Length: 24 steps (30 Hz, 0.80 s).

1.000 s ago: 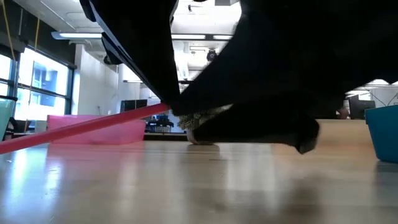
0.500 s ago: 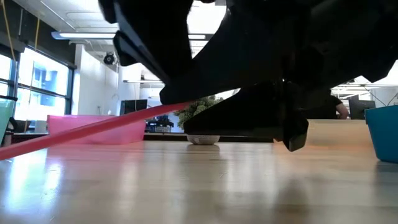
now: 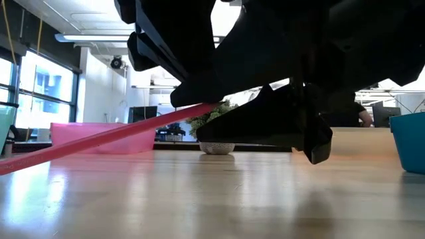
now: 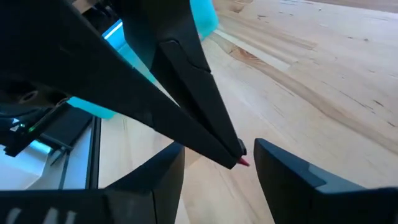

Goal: Sort crayons/erasers/pens/pencils in bins
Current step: Put the pink pencil into the green bin

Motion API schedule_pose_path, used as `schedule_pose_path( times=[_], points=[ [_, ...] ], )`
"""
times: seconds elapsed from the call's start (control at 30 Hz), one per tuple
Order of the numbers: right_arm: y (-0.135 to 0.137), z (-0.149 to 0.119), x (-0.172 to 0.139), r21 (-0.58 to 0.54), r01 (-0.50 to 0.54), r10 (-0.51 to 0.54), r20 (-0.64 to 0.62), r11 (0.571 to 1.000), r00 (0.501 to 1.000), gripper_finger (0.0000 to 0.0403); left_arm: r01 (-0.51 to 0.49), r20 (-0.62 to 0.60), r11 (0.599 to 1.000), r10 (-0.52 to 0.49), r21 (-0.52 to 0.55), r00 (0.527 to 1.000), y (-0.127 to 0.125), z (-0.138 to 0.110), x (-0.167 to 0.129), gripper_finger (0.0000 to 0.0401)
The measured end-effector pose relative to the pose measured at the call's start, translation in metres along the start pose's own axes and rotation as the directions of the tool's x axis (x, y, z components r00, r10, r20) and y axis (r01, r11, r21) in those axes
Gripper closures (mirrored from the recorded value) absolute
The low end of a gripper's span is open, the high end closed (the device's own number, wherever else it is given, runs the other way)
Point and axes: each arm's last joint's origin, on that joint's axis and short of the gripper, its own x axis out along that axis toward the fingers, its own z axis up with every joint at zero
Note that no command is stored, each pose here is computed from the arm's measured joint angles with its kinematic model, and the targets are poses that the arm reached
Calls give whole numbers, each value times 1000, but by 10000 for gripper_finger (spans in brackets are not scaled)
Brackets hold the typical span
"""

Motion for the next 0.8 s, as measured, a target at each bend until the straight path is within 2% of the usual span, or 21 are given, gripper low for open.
schedule_pose_path(
  times=[0.43,0.8],
  points=[
    [2,-7,-9,99,64,-74,95,993,993,220,11,24,999,-10,-37,1000,4,8,3,401],
    [0,-7,-10,172,86,-109,127,981,986,260,-5,19,998,6,-65,1000,11,13,4,401]
  ],
)
